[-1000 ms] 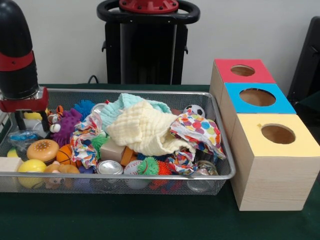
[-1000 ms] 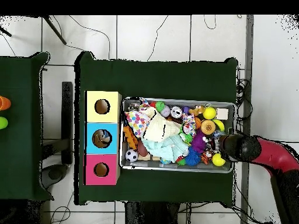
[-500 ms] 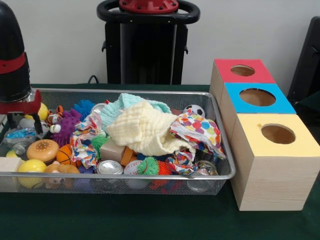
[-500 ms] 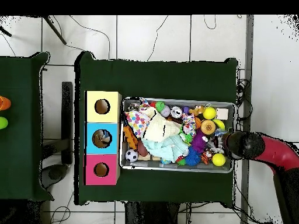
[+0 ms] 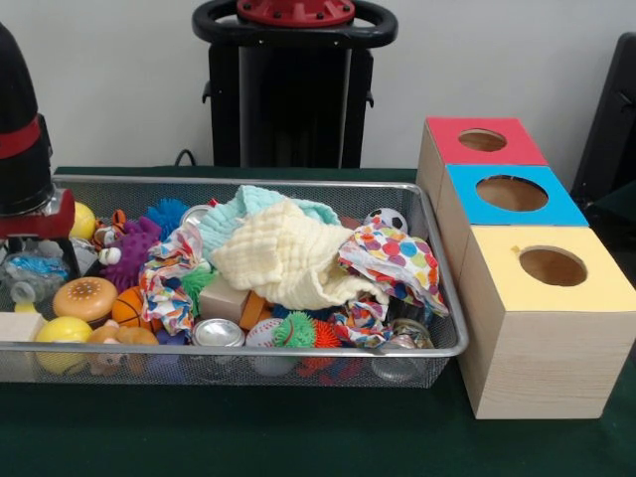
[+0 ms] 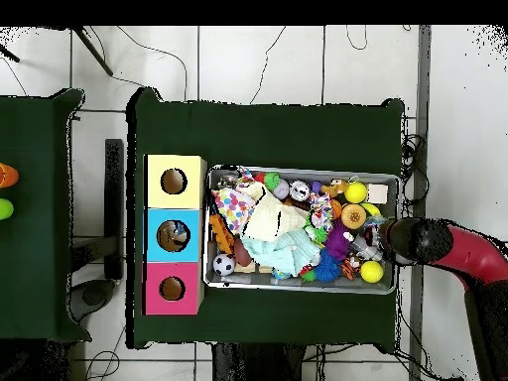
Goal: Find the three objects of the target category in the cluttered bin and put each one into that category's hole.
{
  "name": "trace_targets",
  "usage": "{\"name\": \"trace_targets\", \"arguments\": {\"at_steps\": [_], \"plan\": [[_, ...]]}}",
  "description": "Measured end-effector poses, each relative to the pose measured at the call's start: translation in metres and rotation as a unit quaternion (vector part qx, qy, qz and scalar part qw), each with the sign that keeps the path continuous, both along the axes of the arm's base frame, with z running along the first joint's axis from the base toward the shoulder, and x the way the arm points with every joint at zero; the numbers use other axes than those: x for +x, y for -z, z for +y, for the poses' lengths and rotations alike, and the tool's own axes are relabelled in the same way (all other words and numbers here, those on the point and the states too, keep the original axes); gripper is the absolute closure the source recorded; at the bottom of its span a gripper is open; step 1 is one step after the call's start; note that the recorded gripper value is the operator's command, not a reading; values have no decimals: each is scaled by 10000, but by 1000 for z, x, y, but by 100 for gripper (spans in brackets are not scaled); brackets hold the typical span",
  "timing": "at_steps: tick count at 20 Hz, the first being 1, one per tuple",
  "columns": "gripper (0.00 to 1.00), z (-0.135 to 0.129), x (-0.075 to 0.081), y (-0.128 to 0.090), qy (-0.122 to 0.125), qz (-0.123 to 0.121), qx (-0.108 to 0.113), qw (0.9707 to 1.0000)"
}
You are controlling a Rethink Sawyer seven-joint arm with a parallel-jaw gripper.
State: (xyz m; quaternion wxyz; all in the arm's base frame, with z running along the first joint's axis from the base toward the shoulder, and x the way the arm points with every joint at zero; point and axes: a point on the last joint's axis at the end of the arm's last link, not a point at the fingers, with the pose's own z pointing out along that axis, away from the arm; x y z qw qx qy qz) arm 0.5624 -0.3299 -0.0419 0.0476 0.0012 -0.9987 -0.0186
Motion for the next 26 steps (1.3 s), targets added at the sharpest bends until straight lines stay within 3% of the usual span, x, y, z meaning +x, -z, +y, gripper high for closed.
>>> {"name": "trace_targets", "arguments": {"at_steps": [13,26], "plan": [[0,1,1,2,15,1,19,10000],[0,-4,1,-10,77,-37,9,10000]]}}
